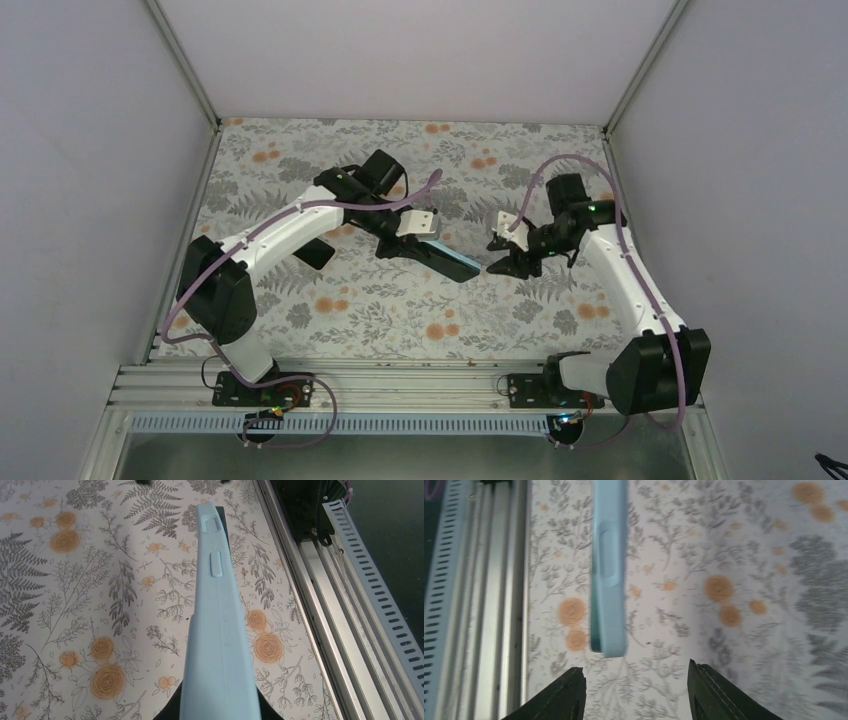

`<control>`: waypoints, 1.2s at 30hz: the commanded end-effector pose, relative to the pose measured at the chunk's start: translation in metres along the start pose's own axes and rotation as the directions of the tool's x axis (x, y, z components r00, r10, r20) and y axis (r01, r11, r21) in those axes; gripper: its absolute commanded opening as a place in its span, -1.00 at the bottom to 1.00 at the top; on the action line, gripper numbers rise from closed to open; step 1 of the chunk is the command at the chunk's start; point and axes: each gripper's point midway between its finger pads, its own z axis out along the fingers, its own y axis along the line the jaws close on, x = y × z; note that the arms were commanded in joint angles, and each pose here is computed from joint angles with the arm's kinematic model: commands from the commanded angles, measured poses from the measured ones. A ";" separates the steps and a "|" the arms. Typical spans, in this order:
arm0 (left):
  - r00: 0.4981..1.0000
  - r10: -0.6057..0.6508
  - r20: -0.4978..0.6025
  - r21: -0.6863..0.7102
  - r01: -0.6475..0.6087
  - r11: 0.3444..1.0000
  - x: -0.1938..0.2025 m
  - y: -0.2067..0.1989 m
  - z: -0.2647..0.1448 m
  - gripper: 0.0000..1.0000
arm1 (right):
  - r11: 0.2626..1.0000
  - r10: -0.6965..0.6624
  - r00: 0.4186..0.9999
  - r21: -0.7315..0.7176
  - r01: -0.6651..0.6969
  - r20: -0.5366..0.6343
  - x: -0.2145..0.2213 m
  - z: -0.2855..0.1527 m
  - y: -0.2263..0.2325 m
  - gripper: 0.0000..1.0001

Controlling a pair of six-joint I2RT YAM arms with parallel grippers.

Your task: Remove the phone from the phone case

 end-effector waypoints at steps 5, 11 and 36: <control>0.994 0.069 0.085 -0.024 -0.067 0.997 -0.029 0.006 -0.012 -0.95 | 0.997 0.040 0.995 -0.069 -0.034 0.087 -0.007 0.013 0.018 0.06; 0.994 0.061 0.085 -0.013 -0.060 0.998 -0.028 0.004 -0.010 -0.95 | 0.999 0.034 0.996 -0.043 -0.031 0.088 -0.007 0.017 0.010 0.06; 0.985 0.042 0.168 0.137 -0.065 0.988 -0.053 -0.023 -0.010 -0.95 | 0.984 -0.021 0.996 0.178 0.004 0.091 -0.019 0.014 -0.049 -0.01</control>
